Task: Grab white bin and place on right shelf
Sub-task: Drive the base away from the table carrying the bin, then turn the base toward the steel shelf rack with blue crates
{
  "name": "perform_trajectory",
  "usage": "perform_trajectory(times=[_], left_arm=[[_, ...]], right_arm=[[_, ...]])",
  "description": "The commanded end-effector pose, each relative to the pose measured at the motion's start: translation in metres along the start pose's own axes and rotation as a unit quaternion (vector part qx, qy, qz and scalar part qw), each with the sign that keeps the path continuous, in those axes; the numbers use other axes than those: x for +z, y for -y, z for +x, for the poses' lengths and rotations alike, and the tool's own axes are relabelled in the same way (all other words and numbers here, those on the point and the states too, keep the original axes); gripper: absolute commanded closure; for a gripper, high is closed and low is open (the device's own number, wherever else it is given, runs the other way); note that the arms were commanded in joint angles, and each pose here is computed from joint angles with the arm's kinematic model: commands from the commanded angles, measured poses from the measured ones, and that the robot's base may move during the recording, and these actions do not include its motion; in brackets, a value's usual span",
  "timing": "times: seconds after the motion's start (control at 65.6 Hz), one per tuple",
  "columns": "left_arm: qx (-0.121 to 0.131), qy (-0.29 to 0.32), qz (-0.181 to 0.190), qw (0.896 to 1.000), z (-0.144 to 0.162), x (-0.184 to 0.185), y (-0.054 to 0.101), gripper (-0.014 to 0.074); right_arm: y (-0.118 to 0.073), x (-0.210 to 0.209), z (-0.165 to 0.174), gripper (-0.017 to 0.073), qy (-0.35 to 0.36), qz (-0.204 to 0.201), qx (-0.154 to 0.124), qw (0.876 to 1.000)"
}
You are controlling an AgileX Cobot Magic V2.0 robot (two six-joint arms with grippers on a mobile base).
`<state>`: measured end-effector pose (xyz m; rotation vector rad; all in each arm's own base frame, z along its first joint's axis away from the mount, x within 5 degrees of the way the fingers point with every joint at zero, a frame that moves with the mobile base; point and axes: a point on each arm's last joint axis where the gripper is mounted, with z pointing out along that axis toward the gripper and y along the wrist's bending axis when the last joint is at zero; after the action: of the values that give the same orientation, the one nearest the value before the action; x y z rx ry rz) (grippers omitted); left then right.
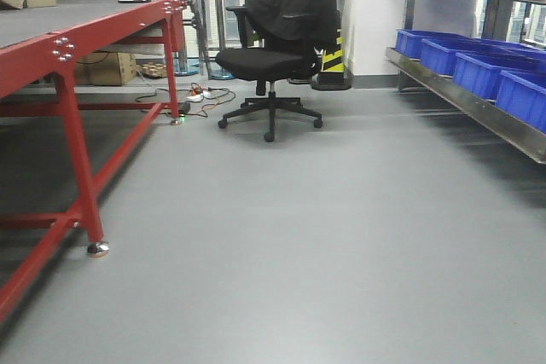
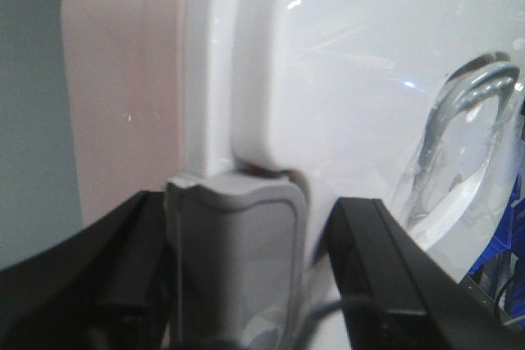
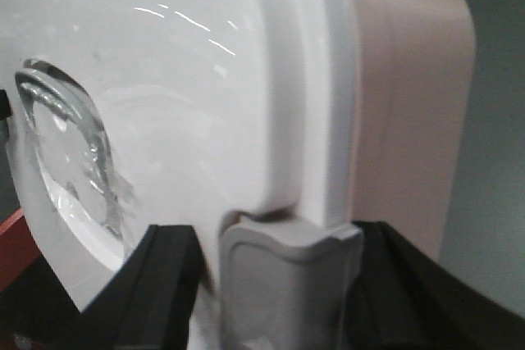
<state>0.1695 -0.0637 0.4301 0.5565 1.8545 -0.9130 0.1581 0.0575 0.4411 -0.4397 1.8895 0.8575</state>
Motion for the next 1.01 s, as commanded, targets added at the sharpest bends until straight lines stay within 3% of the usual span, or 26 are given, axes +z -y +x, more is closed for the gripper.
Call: perform_trajectory(times=[0.0, 0.991], left_arm=[[-0.003, 0.033, 0.137, 0.99, -0.0114, -0.0097, 0.0385, 0.0365], [-0.003, 0.033, 0.137, 0.99, -0.0114, -0.0097, 0.0385, 0.0365]], right_arm=[[-0.0296, -0.0079, -0.0132, 0.0167, 0.044, -0.112, 0.028, 0.992], [-0.0296, -0.0079, -0.0132, 0.0167, 0.044, -0.112, 0.028, 0.992]])
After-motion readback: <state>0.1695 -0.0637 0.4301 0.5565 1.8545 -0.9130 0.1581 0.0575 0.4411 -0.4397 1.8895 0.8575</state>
